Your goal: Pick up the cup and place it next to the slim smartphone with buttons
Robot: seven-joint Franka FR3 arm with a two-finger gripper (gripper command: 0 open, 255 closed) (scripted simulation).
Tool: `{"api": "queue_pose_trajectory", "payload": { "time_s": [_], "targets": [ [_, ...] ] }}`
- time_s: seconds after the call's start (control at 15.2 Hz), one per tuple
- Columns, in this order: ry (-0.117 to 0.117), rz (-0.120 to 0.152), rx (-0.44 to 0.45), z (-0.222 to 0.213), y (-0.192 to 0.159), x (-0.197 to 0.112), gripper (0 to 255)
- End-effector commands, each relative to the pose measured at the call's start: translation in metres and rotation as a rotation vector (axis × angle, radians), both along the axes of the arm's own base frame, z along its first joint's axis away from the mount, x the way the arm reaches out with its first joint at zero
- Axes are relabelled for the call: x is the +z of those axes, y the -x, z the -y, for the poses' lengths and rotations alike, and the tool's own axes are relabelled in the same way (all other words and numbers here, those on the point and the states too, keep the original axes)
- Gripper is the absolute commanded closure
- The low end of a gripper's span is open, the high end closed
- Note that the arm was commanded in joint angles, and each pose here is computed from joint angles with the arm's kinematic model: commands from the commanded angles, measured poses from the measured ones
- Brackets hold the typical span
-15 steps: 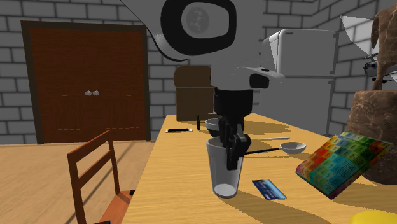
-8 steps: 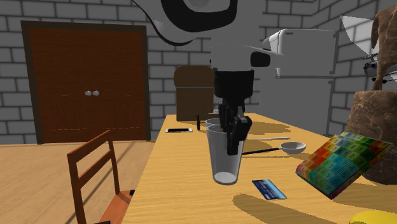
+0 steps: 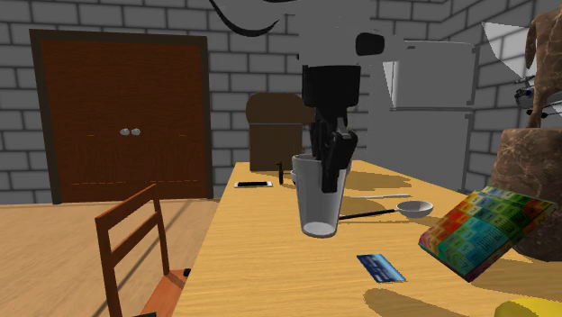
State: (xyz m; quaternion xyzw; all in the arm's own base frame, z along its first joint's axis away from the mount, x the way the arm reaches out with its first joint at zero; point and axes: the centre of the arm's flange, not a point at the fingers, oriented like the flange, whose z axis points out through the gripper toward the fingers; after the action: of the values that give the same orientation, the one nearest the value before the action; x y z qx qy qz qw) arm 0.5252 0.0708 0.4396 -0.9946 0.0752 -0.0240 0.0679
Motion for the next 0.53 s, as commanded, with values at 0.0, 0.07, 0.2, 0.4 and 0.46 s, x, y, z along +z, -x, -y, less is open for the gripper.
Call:
{"api": "queue_pose_trajectory", "payload": {
  "time_s": [0.0, 0.07, 0.2, 0.4, 0.46],
  "targets": [
    [0.0, 0.0, 0.0, 0.0, -0.001, 0.011, 255],
    [0.0, 0.0, 0.0, 0.0, -0.001, 0.017, 255],
    [0.0, 0.0, 0.0, 0.0, -0.001, 0.027, 255],
    [0.0, 0.0, 0.0, 0.0, -0.001, 0.043, 255],
    [0.0, 0.0, 0.0, 0.0, -0.001, 0.048, 255]
  ]
}}
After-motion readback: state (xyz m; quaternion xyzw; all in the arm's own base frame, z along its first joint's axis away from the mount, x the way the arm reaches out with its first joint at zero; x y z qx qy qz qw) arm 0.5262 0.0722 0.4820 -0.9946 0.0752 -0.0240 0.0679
